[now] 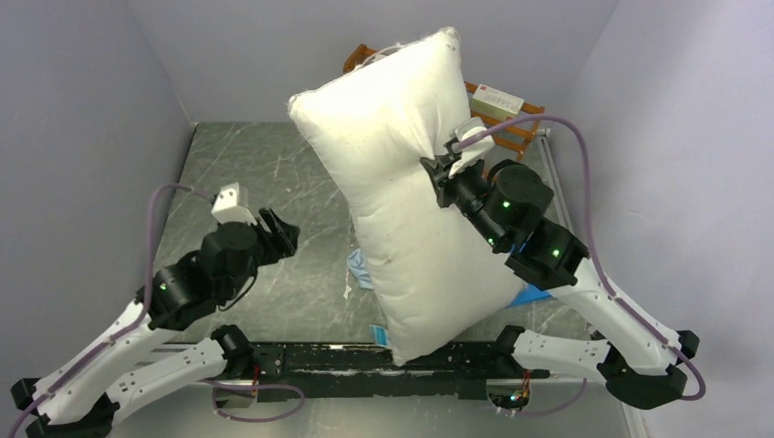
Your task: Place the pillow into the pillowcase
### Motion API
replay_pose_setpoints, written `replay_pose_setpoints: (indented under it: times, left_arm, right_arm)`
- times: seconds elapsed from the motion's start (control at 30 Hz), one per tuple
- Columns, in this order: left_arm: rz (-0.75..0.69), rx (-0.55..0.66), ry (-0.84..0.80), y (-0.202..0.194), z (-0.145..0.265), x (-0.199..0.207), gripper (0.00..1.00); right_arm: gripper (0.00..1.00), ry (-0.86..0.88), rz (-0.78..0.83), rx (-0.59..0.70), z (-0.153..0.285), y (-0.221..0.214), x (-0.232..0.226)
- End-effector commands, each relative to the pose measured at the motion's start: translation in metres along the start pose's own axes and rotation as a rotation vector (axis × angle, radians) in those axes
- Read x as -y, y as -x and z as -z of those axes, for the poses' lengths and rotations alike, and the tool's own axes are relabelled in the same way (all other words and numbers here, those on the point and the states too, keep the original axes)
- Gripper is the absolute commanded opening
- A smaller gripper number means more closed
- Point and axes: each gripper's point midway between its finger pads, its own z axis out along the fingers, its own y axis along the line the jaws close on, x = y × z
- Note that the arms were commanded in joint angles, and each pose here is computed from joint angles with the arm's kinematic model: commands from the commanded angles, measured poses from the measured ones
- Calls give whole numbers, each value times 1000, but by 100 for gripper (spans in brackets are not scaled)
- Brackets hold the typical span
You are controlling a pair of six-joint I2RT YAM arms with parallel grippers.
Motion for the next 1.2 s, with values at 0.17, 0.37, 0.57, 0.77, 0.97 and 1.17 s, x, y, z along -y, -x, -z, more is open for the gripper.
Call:
replay_pose_setpoints:
  times: [0.17,0.37,0.57,0.77,0.97,1.17]
  left_arm:
    - [196,-114,-153,-80,-38,20,71]
    - [208,-251,-229,-136,-69,42,73]
    - [200,-335,-211,-178,-97,44,72]
    - [198,-410,-237,-218,-113,44,76]
    - [170,-477,-223,-248,-126,41,81]
    - [169,-468,-228,-257,-141,45,81]
  right_arm:
    - [0,-67,-122,326,54,104,40]
    - [0,-104,-151,347,65,103,49]
    - [0,-91,-178,368,68,106,48]
    - [0,-82,-180,370,65,106,45]
    - [0,-75,-184,368,63,103,43]
    - [0,-59,-183,362,59,100,38]
